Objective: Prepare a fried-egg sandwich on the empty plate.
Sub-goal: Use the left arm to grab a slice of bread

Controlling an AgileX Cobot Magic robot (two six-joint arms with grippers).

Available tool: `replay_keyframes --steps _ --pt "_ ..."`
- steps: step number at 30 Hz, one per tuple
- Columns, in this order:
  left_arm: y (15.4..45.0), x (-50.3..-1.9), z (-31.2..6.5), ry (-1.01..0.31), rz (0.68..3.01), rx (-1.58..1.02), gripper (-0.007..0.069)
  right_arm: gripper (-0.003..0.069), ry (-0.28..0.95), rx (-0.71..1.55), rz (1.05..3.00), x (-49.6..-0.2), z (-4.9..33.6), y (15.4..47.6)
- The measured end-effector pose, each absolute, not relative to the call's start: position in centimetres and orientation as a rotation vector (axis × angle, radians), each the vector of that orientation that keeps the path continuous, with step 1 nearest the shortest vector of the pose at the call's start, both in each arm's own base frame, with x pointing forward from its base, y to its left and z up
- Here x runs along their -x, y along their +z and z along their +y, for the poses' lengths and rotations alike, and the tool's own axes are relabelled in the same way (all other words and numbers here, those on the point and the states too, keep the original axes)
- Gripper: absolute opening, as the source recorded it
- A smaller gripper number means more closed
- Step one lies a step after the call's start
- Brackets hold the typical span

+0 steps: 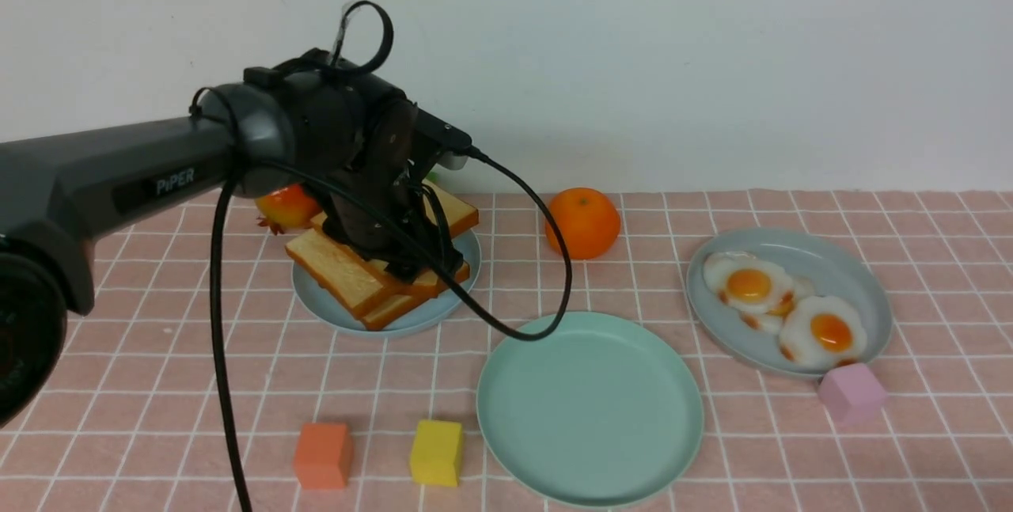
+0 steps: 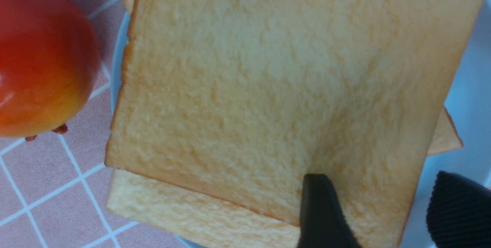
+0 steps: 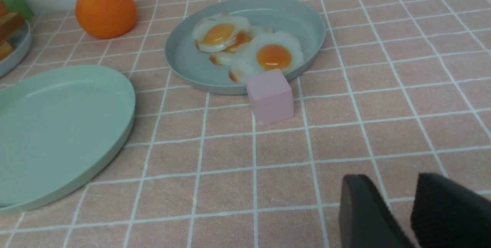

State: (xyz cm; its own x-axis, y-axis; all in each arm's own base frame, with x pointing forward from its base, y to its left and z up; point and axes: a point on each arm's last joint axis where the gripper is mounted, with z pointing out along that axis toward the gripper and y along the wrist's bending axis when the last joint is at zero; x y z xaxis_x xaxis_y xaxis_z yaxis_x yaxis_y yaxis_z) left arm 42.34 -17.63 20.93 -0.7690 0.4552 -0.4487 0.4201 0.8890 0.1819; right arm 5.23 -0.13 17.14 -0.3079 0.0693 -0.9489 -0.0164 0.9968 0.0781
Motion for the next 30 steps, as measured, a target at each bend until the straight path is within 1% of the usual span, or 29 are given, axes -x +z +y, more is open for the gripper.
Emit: replay_keyframes --steps 2,3,5,6,7,9,11,15,21,22,25,30 --pt "20.8 -42.4 -17.6 0.104 2.564 -0.640 0.0344 0.0239 0.085 -0.038 1.882 -5.2 -0.1 17.1" --pt "20.8 -42.4 -17.6 0.103 2.563 -0.640 0.0340 0.0239 0.085 -0.038 1.882 -5.2 -0.1 17.1" --pt "20.8 -42.4 -17.6 0.104 2.560 -0.640 0.0273 0.0239 0.085 -0.038 1.882 -5.2 -0.1 17.1" --pt "20.8 -42.4 -17.6 0.104 2.559 -0.641 0.0268 0.0239 0.085 -0.038 1.882 -5.2 -0.1 17.1" --pt "20.8 -42.4 -17.6 0.104 2.560 -0.641 0.0248 0.0239 0.085 -0.038 1.882 -5.2 -0.1 17.1" --pt "20.8 -42.4 -17.6 0.103 2.558 -0.641 0.0190 0.0239 0.085 -0.038 1.882 -5.2 -0.1 17.1" --pt "20.8 -42.4 -17.6 0.102 2.558 -0.640 0.0169 0.0239 0.085 -0.038 1.882 -5.2 -0.1 17.1" --pt "21.0 -42.4 -17.6 0.099 2.552 -0.637 0.0141 0.0239 0.085 -0.038 1.882 -5.2 -0.1 17.1" --pt "22.5 -41.9 -17.5 0.075 2.547 -0.614 0.0124 0.0239 0.085 -0.038 1.882 -5.2 -0.1 17.1" --pt "23.2 -41.7 -17.4 0.068 2.539 -0.606 0.0122 0.0239 0.085 -0.038 1.882 -5.2 -0.1 17.1" --pt "24.3 -41.4 -17.3 0.059 2.521 -0.596 0.0107 0.0239 0.085 -0.038 1.882 -5.2 -0.1 17.1" --pt "26.1 -40.8 -17.0 0.052 2.496 -0.583 0.0104 0.0239 0.085 -0.038 1.882 -5.2 -0.1 17.1"
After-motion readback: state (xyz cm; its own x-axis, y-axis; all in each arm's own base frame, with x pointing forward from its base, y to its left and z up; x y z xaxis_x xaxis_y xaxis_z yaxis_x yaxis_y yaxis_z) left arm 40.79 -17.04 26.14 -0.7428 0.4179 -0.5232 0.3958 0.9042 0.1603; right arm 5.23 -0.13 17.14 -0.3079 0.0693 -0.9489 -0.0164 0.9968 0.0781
